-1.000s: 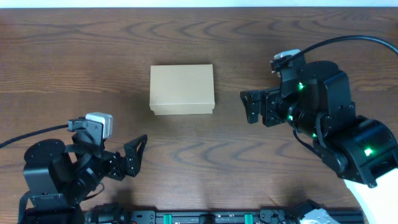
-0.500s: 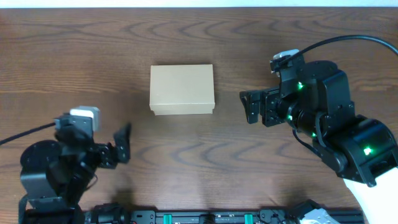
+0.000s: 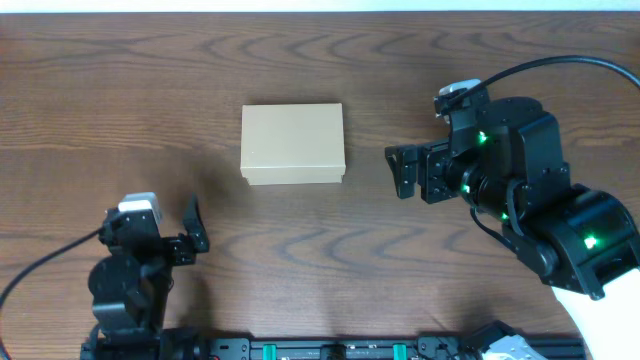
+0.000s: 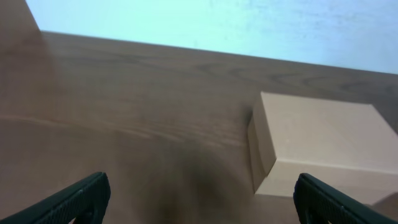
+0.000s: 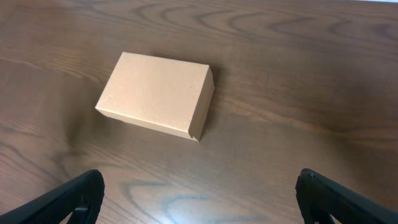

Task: Pack container

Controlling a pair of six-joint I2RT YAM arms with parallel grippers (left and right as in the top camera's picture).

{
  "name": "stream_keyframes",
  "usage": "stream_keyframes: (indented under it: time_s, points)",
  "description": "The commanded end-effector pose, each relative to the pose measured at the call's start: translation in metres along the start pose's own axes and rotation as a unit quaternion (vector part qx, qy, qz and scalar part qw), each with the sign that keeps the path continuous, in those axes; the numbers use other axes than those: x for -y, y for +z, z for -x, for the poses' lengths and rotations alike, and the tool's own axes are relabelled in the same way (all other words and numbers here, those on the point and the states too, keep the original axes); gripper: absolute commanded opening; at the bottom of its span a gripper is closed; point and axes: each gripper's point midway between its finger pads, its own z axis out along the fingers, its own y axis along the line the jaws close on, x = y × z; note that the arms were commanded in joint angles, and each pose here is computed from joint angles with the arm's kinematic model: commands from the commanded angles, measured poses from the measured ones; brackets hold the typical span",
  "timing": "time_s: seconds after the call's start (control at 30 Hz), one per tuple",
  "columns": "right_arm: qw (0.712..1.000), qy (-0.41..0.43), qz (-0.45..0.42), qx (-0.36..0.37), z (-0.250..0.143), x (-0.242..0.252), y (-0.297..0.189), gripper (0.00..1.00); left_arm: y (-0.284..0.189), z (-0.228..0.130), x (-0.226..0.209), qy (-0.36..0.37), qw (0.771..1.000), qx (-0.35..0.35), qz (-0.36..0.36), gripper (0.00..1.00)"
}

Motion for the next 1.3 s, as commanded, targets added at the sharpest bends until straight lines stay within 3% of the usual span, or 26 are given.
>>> stream_keyframes:
  time_s: [0.0,0.67,1.27]
  points:
    - [1.000,0.006,0.000,0.002,0.002,0.000,-0.001,0.99,0.000,-0.010,-0.004,-0.016,1.000,0.012,0.008,0.95]
    - [1.000,0.005,0.000,0.002,0.002,0.000,-0.001,0.99,0.026,-0.082,-0.016,-0.002,1.000,-0.001,0.021,0.95]
    - [1.000,0.005,0.000,0.002,0.002,0.000,-0.001,0.99,0.026,-0.082,-0.016,0.010,1.000,-0.001,0.020,0.95]
